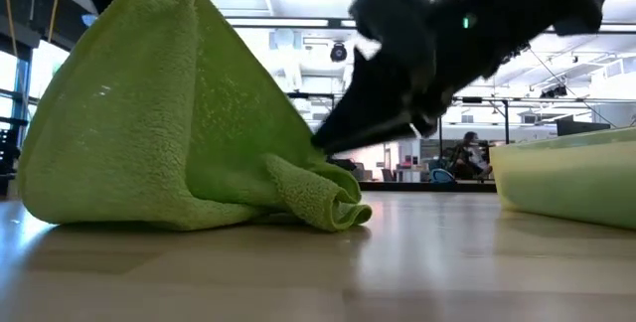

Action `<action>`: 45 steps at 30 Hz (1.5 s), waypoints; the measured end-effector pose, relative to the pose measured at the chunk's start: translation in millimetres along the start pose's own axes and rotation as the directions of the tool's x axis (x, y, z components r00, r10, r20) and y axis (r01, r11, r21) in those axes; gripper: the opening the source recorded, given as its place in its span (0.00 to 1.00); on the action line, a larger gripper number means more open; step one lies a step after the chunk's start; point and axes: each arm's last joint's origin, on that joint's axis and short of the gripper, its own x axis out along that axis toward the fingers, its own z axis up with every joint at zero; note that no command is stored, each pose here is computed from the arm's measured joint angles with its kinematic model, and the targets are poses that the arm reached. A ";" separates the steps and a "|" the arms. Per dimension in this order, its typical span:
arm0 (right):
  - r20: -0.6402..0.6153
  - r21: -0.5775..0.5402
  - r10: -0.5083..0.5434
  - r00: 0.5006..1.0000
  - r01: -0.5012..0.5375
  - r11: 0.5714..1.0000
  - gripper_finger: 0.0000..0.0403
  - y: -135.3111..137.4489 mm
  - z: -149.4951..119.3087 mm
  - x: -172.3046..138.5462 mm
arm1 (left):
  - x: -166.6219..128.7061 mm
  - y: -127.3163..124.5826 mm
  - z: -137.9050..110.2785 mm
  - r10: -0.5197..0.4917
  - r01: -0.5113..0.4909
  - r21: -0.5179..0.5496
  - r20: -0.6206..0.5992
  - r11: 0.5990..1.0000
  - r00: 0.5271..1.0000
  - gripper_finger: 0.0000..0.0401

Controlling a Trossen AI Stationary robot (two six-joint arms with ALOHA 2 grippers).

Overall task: Roll microfiber towels into tight, uniform cylinder then place into a basket
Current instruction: Fold the light green cloth

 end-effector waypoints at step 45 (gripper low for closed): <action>-0.129 -0.278 -0.320 0.939 0.275 0.920 0.33 -39.2 2.7 22.9 | -1.5 -4.2 -4.7 -0.014 0.014 0.012 -0.011 1.000 1.000 0.00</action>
